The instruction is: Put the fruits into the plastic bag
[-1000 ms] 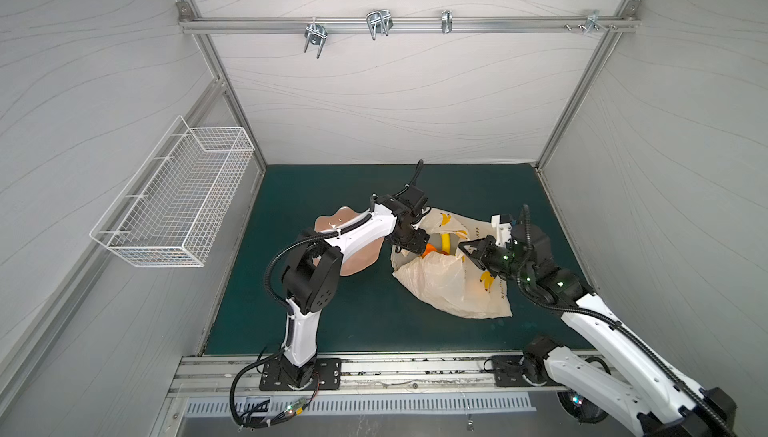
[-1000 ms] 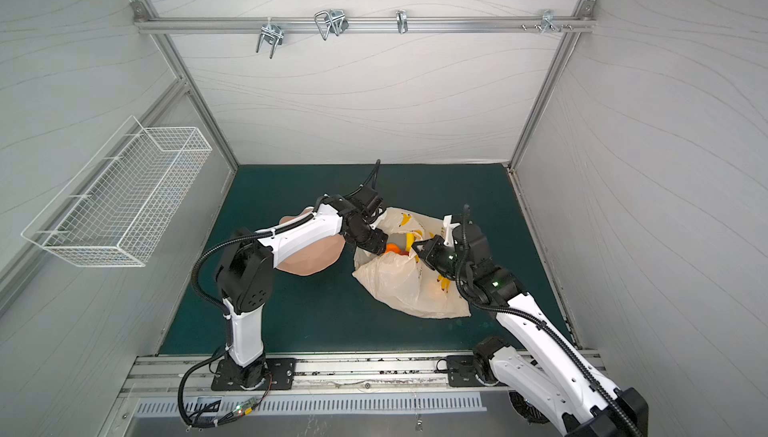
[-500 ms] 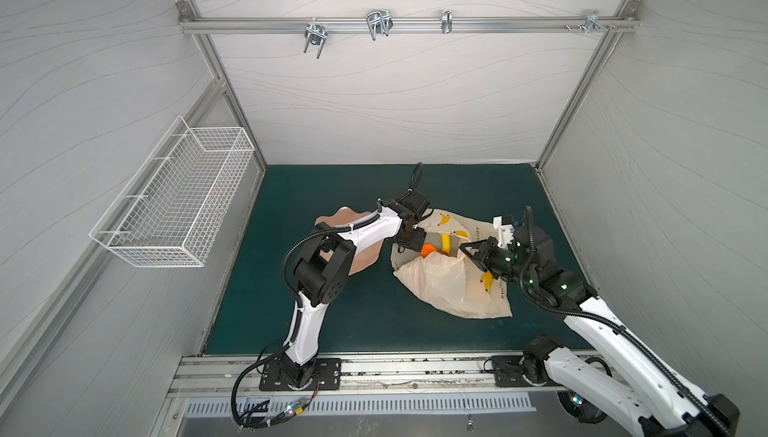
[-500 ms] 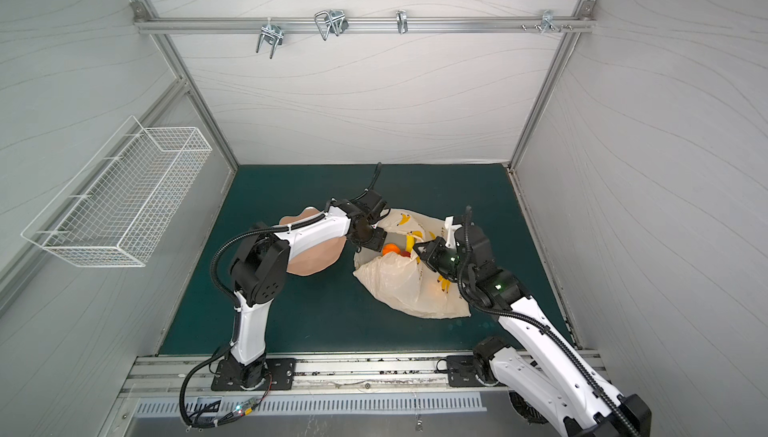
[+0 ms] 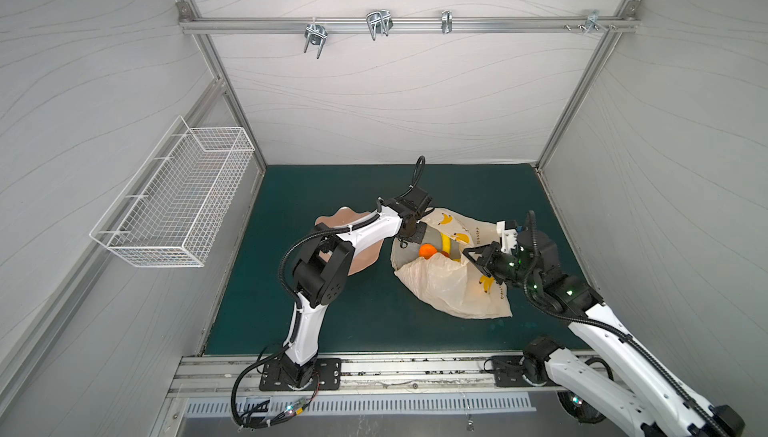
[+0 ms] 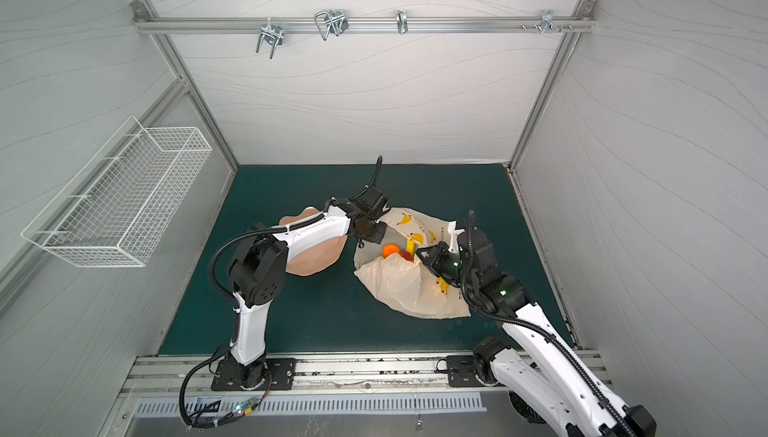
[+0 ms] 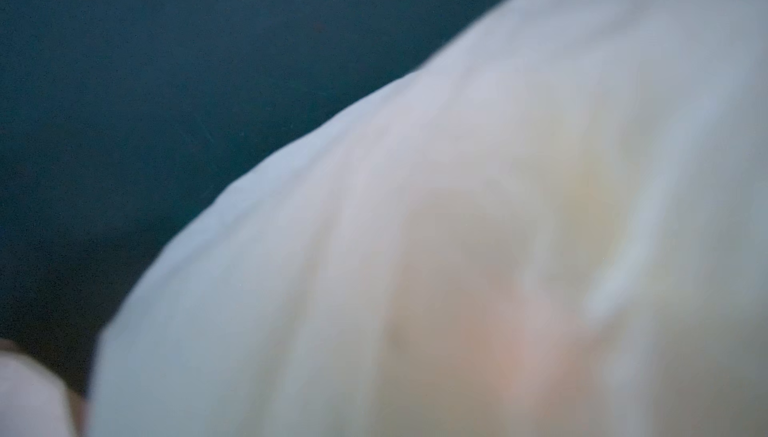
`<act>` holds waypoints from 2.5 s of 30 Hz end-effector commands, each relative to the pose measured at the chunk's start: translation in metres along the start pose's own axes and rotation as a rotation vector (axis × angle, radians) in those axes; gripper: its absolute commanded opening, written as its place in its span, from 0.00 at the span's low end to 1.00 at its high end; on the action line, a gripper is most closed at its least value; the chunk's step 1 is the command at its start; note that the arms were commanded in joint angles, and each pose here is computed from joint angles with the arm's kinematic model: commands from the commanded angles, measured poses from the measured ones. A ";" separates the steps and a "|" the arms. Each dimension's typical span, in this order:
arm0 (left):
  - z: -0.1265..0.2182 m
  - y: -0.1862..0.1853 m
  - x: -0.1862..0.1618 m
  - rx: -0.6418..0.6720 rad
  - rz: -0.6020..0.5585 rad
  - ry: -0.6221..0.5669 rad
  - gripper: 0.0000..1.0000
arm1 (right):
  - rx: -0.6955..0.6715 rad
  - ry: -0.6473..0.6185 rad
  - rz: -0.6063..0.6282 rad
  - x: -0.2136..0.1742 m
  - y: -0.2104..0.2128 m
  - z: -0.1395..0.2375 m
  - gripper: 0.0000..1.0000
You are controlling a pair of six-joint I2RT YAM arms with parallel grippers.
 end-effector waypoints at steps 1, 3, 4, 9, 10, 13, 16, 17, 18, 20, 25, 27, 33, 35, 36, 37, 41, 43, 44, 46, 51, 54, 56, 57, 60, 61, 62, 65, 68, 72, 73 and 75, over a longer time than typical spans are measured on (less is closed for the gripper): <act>0.040 0.013 0.031 0.013 0.030 -0.131 0.00 | -0.038 0.014 0.006 -0.006 -0.011 0.006 0.00; 0.049 0.017 0.034 0.014 0.033 -0.154 0.00 | -0.046 0.025 0.007 -0.010 -0.016 0.008 0.00; 0.053 0.018 0.035 0.011 0.033 -0.163 0.00 | -0.053 0.026 0.009 -0.012 -0.018 0.010 0.00; 0.072 0.014 0.038 -0.045 0.014 -0.198 0.00 | -0.104 0.013 0.026 -0.018 -0.030 0.021 0.00; 0.075 0.013 0.038 -0.057 0.010 -0.203 0.00 | -0.125 0.009 0.036 -0.019 -0.033 0.024 0.01; 0.089 0.008 0.038 -0.111 -0.016 -0.211 0.00 | -0.163 -0.018 0.076 -0.019 -0.036 0.037 0.19; 0.100 0.005 0.035 -0.155 -0.043 -0.208 0.00 | -0.212 -0.048 0.137 -0.015 -0.033 0.051 0.47; 0.103 0.004 0.033 -0.170 -0.052 -0.200 0.00 | -0.227 -0.057 0.161 -0.012 -0.029 0.056 0.56; 0.105 0.004 0.031 -0.181 -0.057 -0.196 0.00 | -0.241 -0.058 0.186 -0.010 -0.025 0.061 0.62; 0.111 0.003 0.029 -0.200 -0.056 -0.191 0.00 | -0.243 -0.056 0.238 -0.006 -0.011 0.070 0.68; 0.120 -0.001 0.021 -0.248 -0.058 -0.159 0.00 | -0.126 -0.005 0.335 0.002 0.041 0.086 0.73; 0.122 0.000 0.019 -0.256 -0.055 -0.153 0.00 | -0.039 0.080 0.363 -0.001 0.065 0.083 0.73; 0.127 0.002 0.013 -0.301 -0.020 -0.125 0.00 | -0.017 0.353 0.504 -0.038 0.123 0.039 0.73; 0.126 0.004 0.011 -0.307 -0.005 -0.111 0.00 | -0.123 0.430 0.526 -0.050 0.126 0.020 0.72; 0.126 0.005 0.011 -0.310 0.003 -0.105 0.00 | -0.158 0.452 0.526 -0.054 0.126 0.012 0.71; 0.125 0.007 0.010 -0.311 0.014 -0.099 0.00 | -0.197 0.468 0.528 -0.059 0.124 0.003 0.70; 0.120 0.014 0.008 -0.318 0.051 -0.069 0.00 | -0.379 0.454 0.553 -0.063 0.100 -0.022 0.65; 0.118 0.017 0.006 -0.324 0.068 -0.054 0.00 | -0.430 0.428 0.580 -0.060 0.091 -0.033 0.63; 0.117 0.018 0.006 -0.326 0.074 -0.047 0.00 | -0.450 0.408 0.601 -0.058 0.088 -0.040 0.63; 0.117 0.019 0.005 -0.329 0.077 -0.041 0.00 | -0.462 0.374 0.646 -0.054 0.089 -0.052 0.63; 0.118 0.022 0.004 -0.329 0.088 -0.039 0.00 | -0.526 0.450 0.732 -0.056 0.082 -0.088 0.63; 0.118 0.027 0.006 -0.330 0.105 -0.040 0.00 | -0.529 0.509 0.766 -0.063 0.069 -0.104 0.65; 0.117 0.029 0.006 -0.334 0.114 -0.038 0.00 | -0.538 0.542 0.781 -0.064 0.059 -0.113 0.67; 0.118 0.029 0.007 -0.340 0.116 -0.038 0.00 | -0.553 0.549 0.790 -0.063 0.053 -0.117 0.68; 0.118 0.029 0.008 -0.344 0.116 -0.041 0.00 | -0.581 0.572 0.824 -0.059 0.046 -0.126 0.72; 0.119 0.030 0.008 -0.344 0.116 -0.043 0.00 | -0.616 0.573 0.851 -0.056 0.043 -0.128 0.73; 0.119 0.030 0.008 -0.344 0.115 -0.043 0.00 | -0.645 0.578 0.872 -0.054 0.039 -0.130 0.74; 0.120 0.030 0.008 -0.347 0.115 -0.043 0.00 | -0.701 0.612 0.922 -0.053 0.030 -0.134 0.75; 0.121 0.031 0.009 -0.343 0.114 -0.047 0.00 | -0.717 0.671 0.911 -0.057 0.020 -0.137 0.75; 0.121 0.034 0.010 -0.339 0.123 -0.049 0.00 | -0.696 0.747 0.870 -0.069 0.009 -0.129 0.69; 0.122 0.036 0.011 -0.337 0.126 -0.054 0.00 | -0.681 0.756 0.856 -0.071 0.009 -0.126 0.64; 0.122 0.038 0.012 -0.331 0.129 -0.056 0.00 | -0.627 0.769 0.834 -0.075 0.014 -0.120 0.50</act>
Point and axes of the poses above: each gripper's point midway between its finger pads, its own z axis back along the fingers, its own y axis along the line the jaws close on, x = y × z, the point moved 6 cm from there along z, back along the fingers, and after that the axes turned 1 degree about -z, right-handed, at the moved point
